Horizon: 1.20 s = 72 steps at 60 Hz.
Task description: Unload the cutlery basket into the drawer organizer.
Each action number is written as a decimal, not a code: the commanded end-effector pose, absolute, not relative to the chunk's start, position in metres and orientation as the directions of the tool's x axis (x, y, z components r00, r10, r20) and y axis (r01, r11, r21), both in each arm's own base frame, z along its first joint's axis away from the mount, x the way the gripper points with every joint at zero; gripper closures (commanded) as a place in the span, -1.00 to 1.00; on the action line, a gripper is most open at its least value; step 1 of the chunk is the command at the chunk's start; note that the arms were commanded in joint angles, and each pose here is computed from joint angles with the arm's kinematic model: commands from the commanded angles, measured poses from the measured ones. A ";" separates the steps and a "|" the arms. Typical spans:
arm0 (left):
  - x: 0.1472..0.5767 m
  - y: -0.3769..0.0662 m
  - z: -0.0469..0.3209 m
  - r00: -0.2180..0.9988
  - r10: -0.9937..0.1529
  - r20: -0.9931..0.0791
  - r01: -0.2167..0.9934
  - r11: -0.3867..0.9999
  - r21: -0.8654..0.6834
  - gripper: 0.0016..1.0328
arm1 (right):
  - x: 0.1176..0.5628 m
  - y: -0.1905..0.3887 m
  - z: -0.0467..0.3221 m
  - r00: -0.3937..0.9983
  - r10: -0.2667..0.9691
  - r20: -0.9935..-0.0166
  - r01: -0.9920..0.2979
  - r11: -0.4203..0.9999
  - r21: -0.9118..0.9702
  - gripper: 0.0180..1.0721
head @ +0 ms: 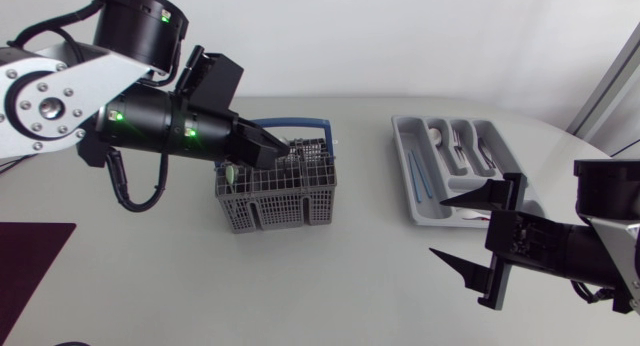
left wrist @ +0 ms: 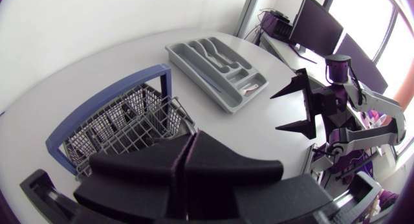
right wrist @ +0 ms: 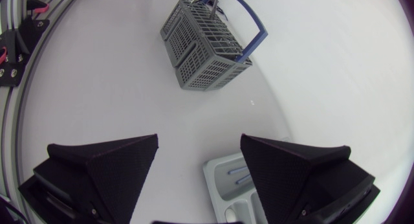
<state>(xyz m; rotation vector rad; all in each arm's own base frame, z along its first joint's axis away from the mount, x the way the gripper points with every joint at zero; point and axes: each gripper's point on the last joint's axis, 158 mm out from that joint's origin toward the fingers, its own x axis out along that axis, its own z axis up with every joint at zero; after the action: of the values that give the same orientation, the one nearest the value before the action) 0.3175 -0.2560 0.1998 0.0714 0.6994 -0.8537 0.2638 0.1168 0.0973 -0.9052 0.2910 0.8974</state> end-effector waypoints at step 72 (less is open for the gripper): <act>0.208 -0.306 0.196 0.176 -0.709 -0.683 0.984 0.143 0.106 0.93 | 0.208 0.194 0.144 0.424 0.719 -0.550 -0.882 0.191 -0.431 -0.74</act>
<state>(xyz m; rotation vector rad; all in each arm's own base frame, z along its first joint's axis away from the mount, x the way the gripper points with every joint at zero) 0.2115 -0.2995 0.1986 0.5699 0.5580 -1.2578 0.2122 0.1883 0.1320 -0.7957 0.2548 1.1271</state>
